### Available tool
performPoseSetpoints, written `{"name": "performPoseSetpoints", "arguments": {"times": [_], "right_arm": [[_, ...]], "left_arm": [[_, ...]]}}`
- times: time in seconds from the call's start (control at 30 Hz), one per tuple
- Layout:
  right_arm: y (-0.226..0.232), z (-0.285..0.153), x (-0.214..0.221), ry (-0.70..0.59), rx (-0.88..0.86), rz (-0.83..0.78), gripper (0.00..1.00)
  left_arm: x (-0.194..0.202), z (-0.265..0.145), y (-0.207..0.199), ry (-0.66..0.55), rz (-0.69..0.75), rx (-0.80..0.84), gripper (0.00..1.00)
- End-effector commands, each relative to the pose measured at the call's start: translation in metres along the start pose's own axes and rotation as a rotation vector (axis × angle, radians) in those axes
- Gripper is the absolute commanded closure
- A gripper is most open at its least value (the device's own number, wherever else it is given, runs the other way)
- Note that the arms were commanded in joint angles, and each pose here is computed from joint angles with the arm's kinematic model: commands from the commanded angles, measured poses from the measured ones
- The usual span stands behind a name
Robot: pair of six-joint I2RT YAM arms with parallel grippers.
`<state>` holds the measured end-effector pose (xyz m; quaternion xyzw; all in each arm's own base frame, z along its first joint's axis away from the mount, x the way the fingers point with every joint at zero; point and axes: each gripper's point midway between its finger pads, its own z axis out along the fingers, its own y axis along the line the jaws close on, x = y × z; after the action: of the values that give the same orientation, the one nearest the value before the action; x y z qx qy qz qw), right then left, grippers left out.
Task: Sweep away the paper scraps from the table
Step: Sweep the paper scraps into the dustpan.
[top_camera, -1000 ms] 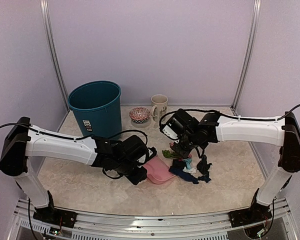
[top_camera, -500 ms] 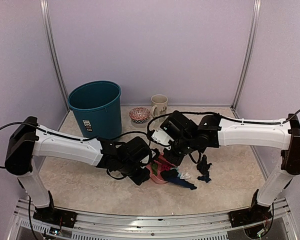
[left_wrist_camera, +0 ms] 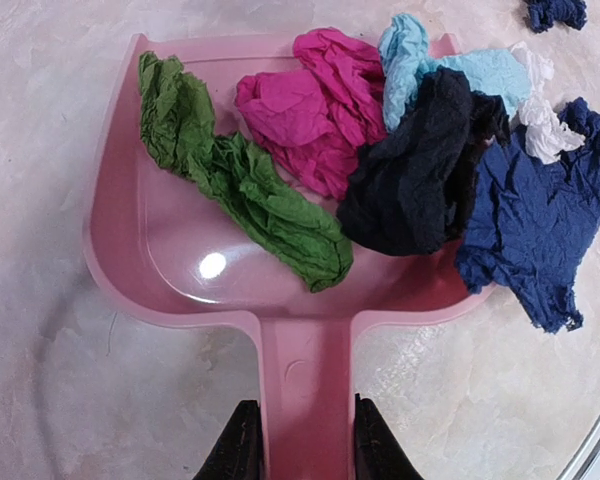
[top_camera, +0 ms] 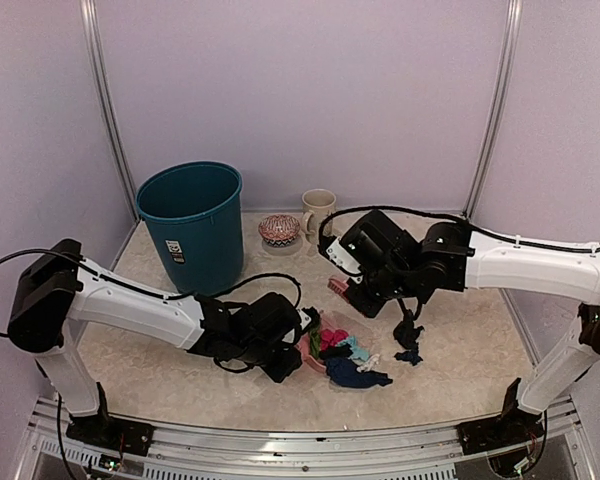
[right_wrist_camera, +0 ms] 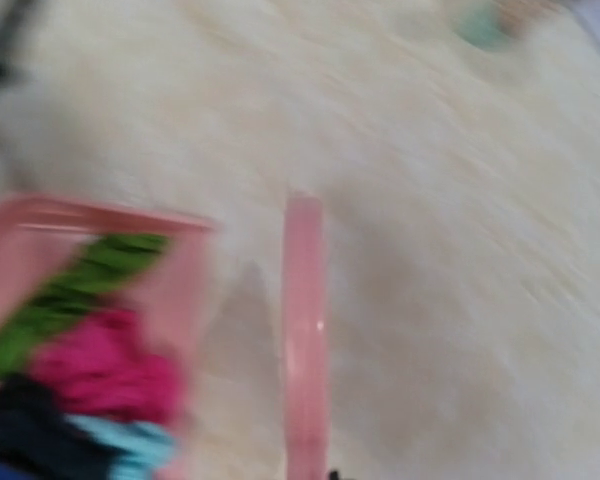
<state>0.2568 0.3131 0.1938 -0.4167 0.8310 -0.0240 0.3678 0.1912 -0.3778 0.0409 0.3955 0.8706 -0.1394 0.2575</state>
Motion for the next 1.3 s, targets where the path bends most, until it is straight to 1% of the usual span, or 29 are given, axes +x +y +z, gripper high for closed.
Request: {"name": "performPoseSetpoints", "arguments": {"times": [0.0, 0.17, 0.33, 0.37, 0.43, 0.53, 0.77, 0.97, 1.13, 1.2, 1.27], "right_arm": [[-0.054, -0.018, 0.028, 0.070, 0.238, 0.080, 1.00], [-0.082, -0.033, 0.061, 0.130, 0.332, 0.179, 1.00], [-0.097, -0.044, 0.106, 0.255, 0.428, 0.233, 1.00], [-0.100, -0.047, 0.110, 0.263, 0.440, 0.271, 1.00], [-0.093, -0.048, 0.112, 0.268, 0.391, 0.306, 1.00], [-0.090, -0.051, 0.119, 0.280, 0.379, 0.371, 1.00], [-0.071, -0.040, 0.143, 0.362, 0.318, 0.479, 1.00], [-0.054, -0.041, 0.132, 0.330, 0.198, 0.600, 1.00], [-0.045, -0.046, 0.134, 0.357, 0.149, 0.643, 1.00], [-0.036, -0.041, 0.133, 0.349, 0.101, 0.664, 1.00], [-0.029, -0.034, 0.123, 0.306, 0.053, 0.685, 1.00]], "left_arm": [[0.025, -0.001, -0.012, 0.063, 0.039, 0.022, 1.00], [0.033, -0.007, -0.021, 0.087, 0.069, 0.026, 1.00], [0.040, -0.010, -0.028, 0.132, 0.083, 0.037, 1.00], [0.042, -0.009, -0.028, 0.143, 0.086, 0.033, 1.00], [0.046, -0.007, -0.027, 0.168, 0.089, 0.029, 1.00], [0.049, -0.005, -0.028, 0.191, 0.092, 0.030, 1.00], [0.050, -0.008, -0.038, 0.217, 0.116, 0.073, 1.00], [0.048, -0.008, -0.040, 0.223, 0.124, 0.083, 1.00], [0.049, -0.004, -0.040, 0.227, 0.128, 0.082, 1.00], [0.049, -0.003, -0.039, 0.230, 0.127, 0.083, 1.00], [0.049, -0.002, -0.039, 0.228, 0.130, 0.086, 1.00]]}}
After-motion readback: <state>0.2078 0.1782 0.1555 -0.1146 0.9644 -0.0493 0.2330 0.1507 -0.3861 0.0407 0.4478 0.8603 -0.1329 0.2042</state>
